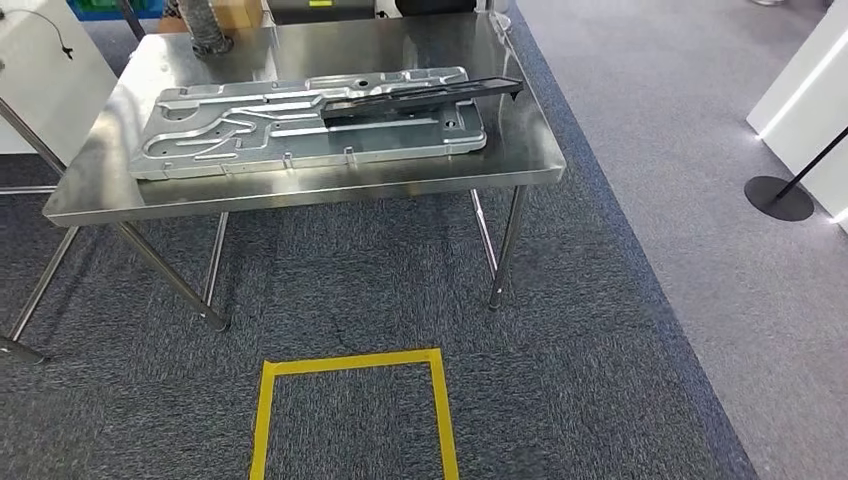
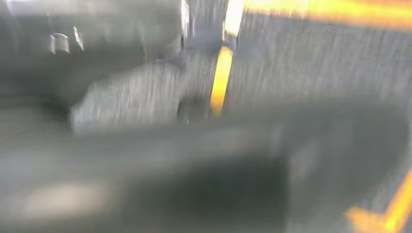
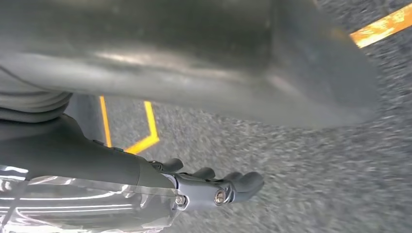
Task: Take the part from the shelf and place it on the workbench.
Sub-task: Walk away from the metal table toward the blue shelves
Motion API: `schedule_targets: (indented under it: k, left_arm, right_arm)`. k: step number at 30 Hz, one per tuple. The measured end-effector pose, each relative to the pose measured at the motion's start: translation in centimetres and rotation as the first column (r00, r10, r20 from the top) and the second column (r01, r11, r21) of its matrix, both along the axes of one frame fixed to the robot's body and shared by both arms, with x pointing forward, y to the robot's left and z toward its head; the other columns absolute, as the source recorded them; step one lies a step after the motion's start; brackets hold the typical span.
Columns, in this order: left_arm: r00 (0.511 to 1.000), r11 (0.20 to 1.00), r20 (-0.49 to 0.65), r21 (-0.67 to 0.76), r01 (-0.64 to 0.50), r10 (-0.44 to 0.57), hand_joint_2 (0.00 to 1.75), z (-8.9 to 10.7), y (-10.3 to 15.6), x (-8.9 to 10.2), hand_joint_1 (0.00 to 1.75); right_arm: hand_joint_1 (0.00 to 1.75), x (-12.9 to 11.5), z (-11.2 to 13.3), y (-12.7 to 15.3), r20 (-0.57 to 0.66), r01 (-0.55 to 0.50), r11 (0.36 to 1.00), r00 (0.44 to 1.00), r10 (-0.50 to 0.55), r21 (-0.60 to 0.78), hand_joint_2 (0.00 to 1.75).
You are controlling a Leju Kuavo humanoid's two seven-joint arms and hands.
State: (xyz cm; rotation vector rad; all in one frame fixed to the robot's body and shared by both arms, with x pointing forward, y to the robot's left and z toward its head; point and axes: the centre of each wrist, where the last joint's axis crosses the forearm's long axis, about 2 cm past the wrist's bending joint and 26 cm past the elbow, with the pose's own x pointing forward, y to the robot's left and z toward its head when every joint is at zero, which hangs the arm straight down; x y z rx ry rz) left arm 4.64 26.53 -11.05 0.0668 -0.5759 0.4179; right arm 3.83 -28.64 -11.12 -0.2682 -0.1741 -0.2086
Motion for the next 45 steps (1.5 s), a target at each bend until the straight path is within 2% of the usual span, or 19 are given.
schedule_targets:
  k: [6,13,19,23,33,34,37,38,42,45]
  left_arm:
    - [1.0,1.0,0.0,-0.01,0.006,-0.006,0.0,-0.03,-0.04,-0.23,0.0]
    - [1.0,1.0,0.013,-0.004,0.006,-0.006,0.0,0.04,0.03,0.37,0.0]
    - [1.0,1.0,-0.019,0.003,0.014,-0.014,0.0,0.02,-0.01,0.16,0.0]
    - [0.999,1.0,-0.032,0.01,0.013,-0.012,0.0,0.0,0.0,0.02,0.0]
    - [0.999,1.0,-0.033,0.004,0.001,-0.001,0.0,0.0,-0.08,-0.01,0.0]
    - [0.999,1.0,-0.034,0.004,0.0,0.0,0.0,0.0,-0.08,-0.06,0.0]
    - [0.999,1.0,-0.042,0.005,-0.003,0.003,1.31,-0.03,-0.07,-0.25,0.0]
    - [0.999,1.0,-0.044,0.006,-0.005,0.005,1.75,-0.03,-0.06,-0.27,0.0]
    - [0.999,1.0,-0.048,0.008,-0.009,0.009,1.75,-0.02,-0.18,-0.23,0.0]
    - [0.998,1.0,-0.057,0.007,-0.012,0.013,1.75,-0.02,-0.15,-0.29,0.0]
  right_arm:
    - [0.0,-0.11,-0.03,0.15,-0.006,0.018,0.999,1.0,-0.018,0.029,0.0]
    - [0.0,0.03,-0.01,0.17,0.012,0.029,0.999,1.0,-0.029,0.029,0.0]
    - [0.0,-0.13,-0.03,0.12,-0.022,0.064,0.997,0.998,-0.063,0.039,0.0]
    - [0.0,-0.45,-0.06,0.17,-0.035,0.073,0.996,0.997,-0.071,0.045,1.75]
    - [0.0,-0.5,-0.08,0.07,-0.043,0.076,0.996,0.996,-0.074,0.053,1.75]
    - [0.0,-0.5,-0.08,0.05,-0.049,0.078,0.996,0.996,-0.075,0.052,1.31]
    - [0.0,-0.51,-0.08,0.04,-0.062,0.079,0.995,0.995,-0.076,0.053,0.0]
    - [0.0,-0.51,-0.08,0.06,-0.06,0.078,0.996,0.995,-0.075,0.054,0.0]
    - [0.0,-0.4,-0.07,-0.03,-0.048,0.072,0.996,0.996,-0.07,0.052,1.75]
    - [0.0,-0.37,-0.06,-0.05,-0.044,0.07,0.996,0.997,-0.068,0.049,1.75]
